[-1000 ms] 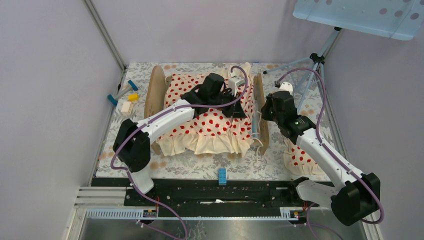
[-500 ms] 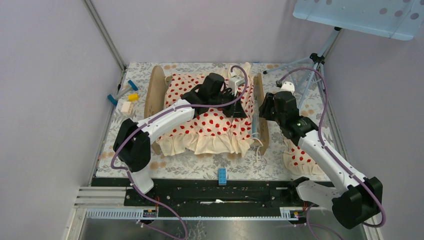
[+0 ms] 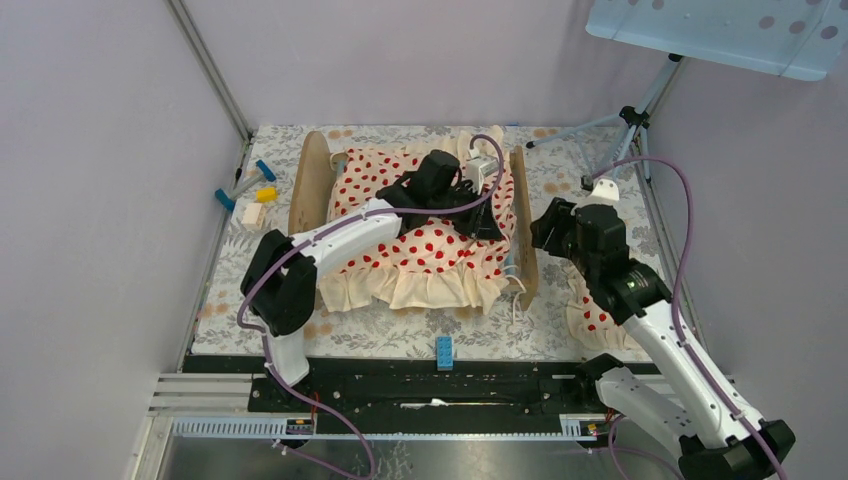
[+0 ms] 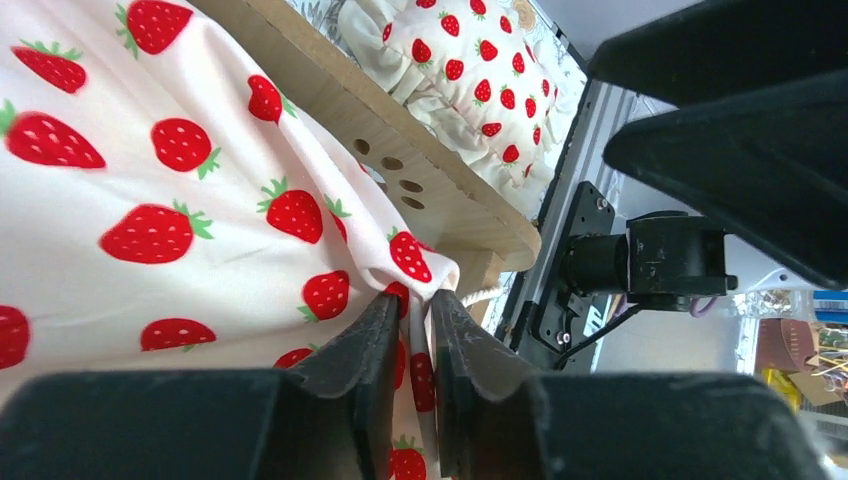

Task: Set up the pet bed
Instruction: Cross the ropes on the bed frame.

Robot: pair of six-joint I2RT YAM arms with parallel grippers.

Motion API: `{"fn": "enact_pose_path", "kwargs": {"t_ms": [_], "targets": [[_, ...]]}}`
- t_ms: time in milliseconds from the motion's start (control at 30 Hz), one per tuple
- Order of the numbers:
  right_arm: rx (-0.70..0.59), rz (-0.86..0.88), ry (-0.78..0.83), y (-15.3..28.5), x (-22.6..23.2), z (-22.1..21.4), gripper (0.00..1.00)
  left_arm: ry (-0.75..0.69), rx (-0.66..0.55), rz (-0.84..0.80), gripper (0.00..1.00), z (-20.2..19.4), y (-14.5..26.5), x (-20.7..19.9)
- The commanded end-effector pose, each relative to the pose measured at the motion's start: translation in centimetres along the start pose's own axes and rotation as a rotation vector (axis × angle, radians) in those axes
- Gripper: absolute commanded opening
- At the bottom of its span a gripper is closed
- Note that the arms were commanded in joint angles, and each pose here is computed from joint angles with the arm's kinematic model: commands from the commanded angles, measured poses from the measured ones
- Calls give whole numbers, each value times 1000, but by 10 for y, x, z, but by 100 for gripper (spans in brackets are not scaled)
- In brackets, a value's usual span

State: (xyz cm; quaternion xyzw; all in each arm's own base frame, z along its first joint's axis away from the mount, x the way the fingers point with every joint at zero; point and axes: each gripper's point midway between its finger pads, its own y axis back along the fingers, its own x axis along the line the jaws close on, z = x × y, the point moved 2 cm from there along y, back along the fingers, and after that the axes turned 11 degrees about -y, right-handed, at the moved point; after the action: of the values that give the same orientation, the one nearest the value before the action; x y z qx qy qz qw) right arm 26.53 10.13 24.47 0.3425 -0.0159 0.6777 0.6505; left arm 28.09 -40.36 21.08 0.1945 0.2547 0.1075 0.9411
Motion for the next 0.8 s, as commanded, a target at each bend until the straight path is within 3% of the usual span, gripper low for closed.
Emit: {"fn": "enact_pose_path", "kwargs": {"t_ms": [0,233,300,500,767], "targets": [[46,-91,-42,9,-28,-24,61,-35,-83,7,29,30,-1,-9],[121,-120,-77,6,-40,-51,65,-69,-178,162,82,54,30,-8],[98,-143,-87,8,-42,-45,66,-70,-209,191,90,62,39,-11],[-87,-227,-158,47,-52,-1,70,-37,-256,330,90,81,29,-36],[-348,-191,-280,123,-58,56,70,10,-189,503,83,47,-13,-59]]}}
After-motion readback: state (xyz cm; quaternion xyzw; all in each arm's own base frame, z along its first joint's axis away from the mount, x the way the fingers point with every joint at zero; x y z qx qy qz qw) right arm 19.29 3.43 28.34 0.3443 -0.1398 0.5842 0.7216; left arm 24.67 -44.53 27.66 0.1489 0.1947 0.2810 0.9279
